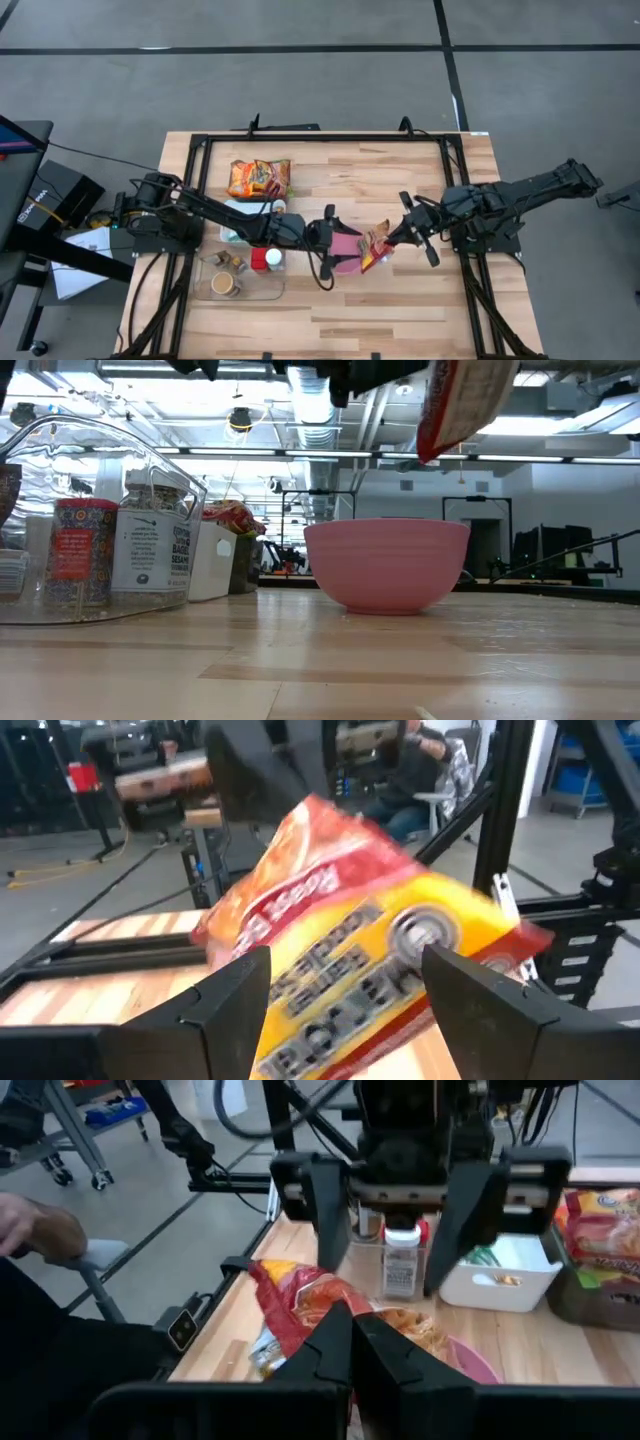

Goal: Pick & Place Food Item
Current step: Put the red noodle pack into the black transparent bin

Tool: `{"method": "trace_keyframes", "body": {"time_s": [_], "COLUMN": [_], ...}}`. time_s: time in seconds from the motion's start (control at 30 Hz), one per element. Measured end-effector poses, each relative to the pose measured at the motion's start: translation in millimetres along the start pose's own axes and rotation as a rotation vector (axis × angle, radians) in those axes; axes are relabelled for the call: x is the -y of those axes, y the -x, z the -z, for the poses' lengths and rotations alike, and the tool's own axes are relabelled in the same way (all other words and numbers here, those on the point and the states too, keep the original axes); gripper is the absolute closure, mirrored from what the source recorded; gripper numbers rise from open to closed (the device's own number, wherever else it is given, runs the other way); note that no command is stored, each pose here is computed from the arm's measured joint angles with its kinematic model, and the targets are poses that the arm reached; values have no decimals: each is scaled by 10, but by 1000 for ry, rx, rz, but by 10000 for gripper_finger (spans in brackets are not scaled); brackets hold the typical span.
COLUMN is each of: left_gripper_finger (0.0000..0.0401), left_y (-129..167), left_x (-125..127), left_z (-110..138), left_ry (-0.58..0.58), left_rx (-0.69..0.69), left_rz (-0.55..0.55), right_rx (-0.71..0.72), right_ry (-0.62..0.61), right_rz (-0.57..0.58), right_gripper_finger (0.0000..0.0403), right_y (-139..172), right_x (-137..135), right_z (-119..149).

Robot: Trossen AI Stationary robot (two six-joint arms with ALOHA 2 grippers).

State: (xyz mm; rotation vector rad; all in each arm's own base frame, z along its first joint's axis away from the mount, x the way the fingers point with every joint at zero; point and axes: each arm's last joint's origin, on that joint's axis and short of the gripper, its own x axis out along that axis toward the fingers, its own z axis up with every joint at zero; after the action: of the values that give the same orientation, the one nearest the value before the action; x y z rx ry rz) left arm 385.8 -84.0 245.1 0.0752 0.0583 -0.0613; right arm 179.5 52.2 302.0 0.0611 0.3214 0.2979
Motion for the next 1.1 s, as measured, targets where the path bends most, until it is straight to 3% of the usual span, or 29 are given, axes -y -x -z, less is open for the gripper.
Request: {"method": "trace_keyframes", "body": {"time_s": [0.37, 0.77, 1.1], "left_gripper_finger": [172, 174, 175], "left_y": [-11, -8, -7], "left_x": [-10, 5, 11], "left_z": [-68, -89, -91], "left_ry": [23, 26, 27], "left_rx": [34, 58, 61], "left_rz": [21, 52, 73], "right_rx": [58, 108, 100], "right_ry": [41, 94, 145], "right_rz": [-10, -13, -5], "right_gripper_finger": [403, 403, 403], "right_y": [0, -106, -281], "right_x": [-58, -57, -63], "right_z": [-51, -98, -350]}}
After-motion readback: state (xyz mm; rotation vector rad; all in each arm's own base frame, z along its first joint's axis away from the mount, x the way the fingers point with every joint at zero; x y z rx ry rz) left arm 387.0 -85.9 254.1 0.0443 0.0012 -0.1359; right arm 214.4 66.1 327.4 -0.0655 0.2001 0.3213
